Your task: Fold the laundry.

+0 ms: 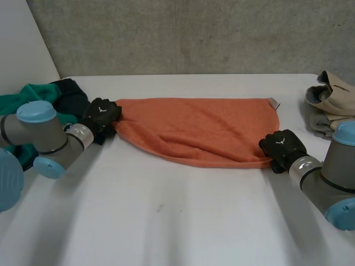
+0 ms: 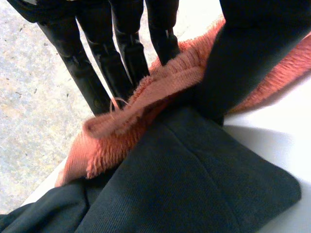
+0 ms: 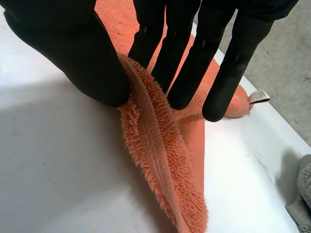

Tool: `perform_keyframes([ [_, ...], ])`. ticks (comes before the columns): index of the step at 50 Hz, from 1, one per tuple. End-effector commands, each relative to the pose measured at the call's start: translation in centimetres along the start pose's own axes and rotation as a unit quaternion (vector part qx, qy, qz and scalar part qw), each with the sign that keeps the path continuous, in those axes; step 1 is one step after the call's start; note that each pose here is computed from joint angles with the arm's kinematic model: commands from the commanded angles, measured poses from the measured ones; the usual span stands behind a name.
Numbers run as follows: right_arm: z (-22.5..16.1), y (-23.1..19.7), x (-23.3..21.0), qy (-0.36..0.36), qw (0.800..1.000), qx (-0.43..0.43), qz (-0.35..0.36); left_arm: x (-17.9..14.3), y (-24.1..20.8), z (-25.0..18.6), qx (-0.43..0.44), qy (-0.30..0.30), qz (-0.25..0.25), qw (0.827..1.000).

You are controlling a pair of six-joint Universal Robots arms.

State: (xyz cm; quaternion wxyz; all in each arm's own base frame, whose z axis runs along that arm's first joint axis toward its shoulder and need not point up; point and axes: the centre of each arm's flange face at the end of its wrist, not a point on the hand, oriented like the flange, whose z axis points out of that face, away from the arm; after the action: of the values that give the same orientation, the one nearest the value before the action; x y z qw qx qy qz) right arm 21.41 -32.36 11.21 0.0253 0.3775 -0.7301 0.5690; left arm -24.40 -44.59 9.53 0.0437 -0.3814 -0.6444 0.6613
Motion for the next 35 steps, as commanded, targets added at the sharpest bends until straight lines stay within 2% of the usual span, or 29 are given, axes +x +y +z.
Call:
perform_keyframes([
  [1,0.1,-0.1,0.4,0.005,1.0,0.001,-0.001,-0.4,-0.4,0.5,0.008,-0.005,-0.002,1.0],
  [7,-0.3,-1.0,1.9,0.025,1.0,-0.002,0.001,-1.3,-4.7,-2.7,-0.032,-0.007,-0.017,0.999],
  [12,-1.8,-2.9,3.1,0.021,1.0,-0.012,-0.006,-1.4,-10.5,-7.7,-0.031,-0.008,-0.024,0.999],
  [16,-3.8,-4.3,3.5,0.005,0.999,-0.036,-0.02,-1.0,-12.4,-11.6,-0.054,-0.008,-0.044,0.998],
  [23,-8.2,-4.6,4.7,-0.028,0.991,-0.111,-0.066,0.6,-12.7,-18.4,-0.168,0.002,-0.083,0.982],
  [28,-12.8,-4.0,5.4,-0.079,0.968,-0.186,-0.152,2.7,-12.6,-23.3,-0.26,0.036,-0.111,0.958],
  [31,-13.8,-5.0,6.5,-0.065,0.964,-0.171,-0.191,3.3,-12.9,-24.8,-0.284,0.052,-0.117,0.95],
  [35,-14.4,-7.4,7.4,-0.025,0.974,-0.118,-0.192,3.7,-13.6,-25.9,-0.3,0.069,-0.113,0.945],
])
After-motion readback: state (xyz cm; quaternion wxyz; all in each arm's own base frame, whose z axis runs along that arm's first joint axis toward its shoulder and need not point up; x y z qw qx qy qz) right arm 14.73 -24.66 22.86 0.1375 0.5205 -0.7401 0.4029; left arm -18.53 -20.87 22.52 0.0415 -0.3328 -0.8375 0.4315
